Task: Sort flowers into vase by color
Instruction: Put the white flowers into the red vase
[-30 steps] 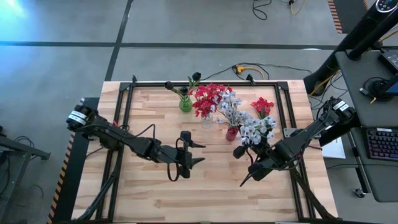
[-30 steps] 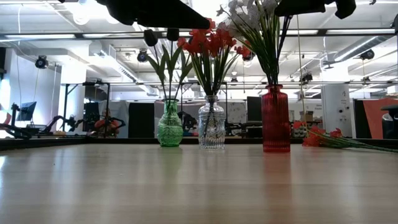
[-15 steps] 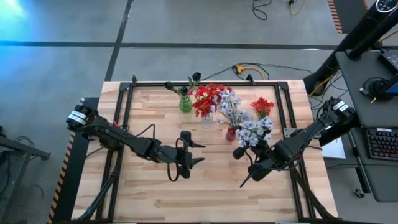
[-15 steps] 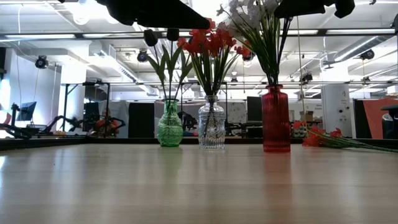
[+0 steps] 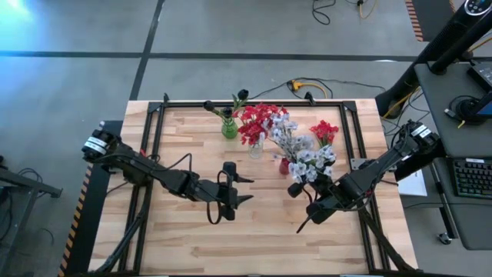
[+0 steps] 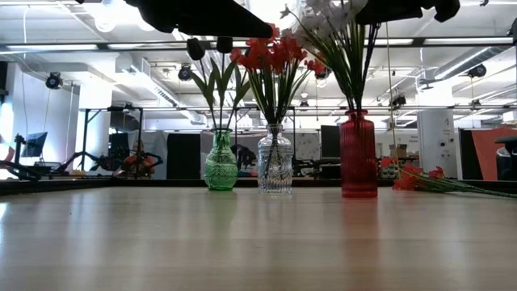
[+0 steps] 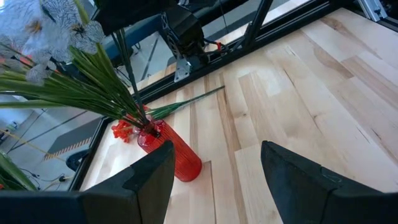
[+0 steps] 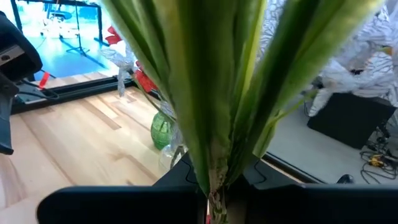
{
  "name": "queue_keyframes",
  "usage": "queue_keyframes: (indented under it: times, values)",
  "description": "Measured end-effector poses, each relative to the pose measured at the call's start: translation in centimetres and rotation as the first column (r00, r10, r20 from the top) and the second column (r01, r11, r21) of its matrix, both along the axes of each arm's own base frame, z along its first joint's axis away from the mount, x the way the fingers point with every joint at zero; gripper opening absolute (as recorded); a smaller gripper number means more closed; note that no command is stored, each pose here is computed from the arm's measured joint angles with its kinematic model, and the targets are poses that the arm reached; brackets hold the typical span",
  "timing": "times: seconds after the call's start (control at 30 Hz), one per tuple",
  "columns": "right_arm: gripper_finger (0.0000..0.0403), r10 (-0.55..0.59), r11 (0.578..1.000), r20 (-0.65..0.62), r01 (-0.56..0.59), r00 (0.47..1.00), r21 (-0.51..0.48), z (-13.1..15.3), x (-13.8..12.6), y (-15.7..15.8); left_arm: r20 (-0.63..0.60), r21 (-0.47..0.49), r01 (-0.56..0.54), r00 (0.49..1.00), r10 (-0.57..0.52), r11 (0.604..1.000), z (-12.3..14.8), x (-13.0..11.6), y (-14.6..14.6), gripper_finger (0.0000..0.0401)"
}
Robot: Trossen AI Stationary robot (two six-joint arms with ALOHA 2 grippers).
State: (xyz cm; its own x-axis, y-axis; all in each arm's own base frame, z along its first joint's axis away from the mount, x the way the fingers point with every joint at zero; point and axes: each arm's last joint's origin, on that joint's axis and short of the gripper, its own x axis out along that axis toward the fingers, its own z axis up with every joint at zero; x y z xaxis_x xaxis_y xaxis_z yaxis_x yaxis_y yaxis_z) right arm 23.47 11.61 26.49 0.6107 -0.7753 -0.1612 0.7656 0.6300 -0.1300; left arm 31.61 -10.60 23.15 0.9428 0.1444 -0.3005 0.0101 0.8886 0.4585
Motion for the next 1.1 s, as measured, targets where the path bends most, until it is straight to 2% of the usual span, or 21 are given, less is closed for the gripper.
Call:
queue_keyframes:
  times: [0.27, 1.1]
  values:
    - [0.0018, 0.019, 0.999, -0.054, -0.018, 0.998, 0.03, 0.0, 0.3, -0.5, 0.0, 0.0, 0.0, 1.0, 0.0, 1.0, 0.0, 0.0, 0.0, 0.022]
    - [0.0018, 0.013, 0.995, -0.077, -0.006, 0.997, 0.099, -0.3, 0.9, -1.6, 0.0, 0.0, 0.001, 1.0, -0.001, 1.0, 0.0, 0.0, 0.0, 0.022]
